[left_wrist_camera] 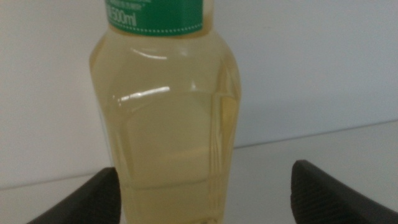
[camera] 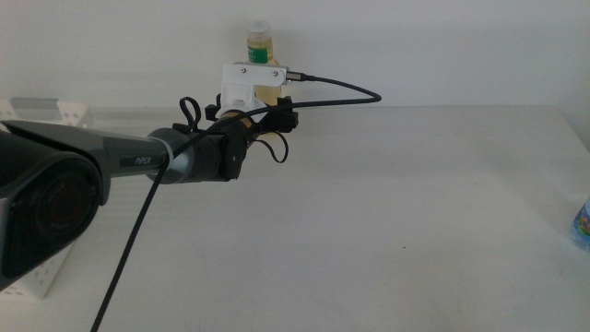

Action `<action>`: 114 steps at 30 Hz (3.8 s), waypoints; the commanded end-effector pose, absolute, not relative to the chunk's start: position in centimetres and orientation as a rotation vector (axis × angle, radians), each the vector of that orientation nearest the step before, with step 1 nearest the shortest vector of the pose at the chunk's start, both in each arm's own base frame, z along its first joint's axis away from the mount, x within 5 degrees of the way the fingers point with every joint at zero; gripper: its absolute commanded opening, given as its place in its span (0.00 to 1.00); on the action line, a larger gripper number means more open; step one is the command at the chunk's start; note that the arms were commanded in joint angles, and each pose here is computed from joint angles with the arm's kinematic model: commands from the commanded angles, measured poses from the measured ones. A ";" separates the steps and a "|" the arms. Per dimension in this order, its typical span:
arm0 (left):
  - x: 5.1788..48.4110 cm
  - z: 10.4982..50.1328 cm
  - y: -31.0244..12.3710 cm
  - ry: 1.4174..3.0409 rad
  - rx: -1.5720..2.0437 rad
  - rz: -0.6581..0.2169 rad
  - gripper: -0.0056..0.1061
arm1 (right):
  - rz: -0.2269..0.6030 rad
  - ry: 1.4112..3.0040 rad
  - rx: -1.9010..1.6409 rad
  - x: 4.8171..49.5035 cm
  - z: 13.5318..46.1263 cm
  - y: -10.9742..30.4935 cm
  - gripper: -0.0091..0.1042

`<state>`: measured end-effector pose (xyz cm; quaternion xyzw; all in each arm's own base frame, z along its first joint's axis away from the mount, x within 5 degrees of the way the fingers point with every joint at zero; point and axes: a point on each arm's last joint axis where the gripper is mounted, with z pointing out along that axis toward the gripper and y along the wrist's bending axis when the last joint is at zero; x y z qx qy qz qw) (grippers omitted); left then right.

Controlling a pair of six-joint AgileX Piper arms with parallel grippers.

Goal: Use arms to grab the bottles and put them into the dustbin to the left of the table.

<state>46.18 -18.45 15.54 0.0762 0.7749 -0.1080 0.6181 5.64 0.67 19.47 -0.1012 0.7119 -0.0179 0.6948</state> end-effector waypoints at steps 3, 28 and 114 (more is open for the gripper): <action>47.1 20.2 -18.5 1.591 0.136 -0.244 0.86 | -0.065 1.479 -0.215 5.4 20.6 0.6 0.67; 51.1 18.7 -18.4 1.421 0.116 -0.194 0.85 | -0.065 1.479 -0.215 5.4 20.6 0.6 0.67; 28.5 42.1 4.1 2.549 0.006 -0.107 0.01 | -0.065 1.479 -0.215 5.4 20.6 0.6 0.67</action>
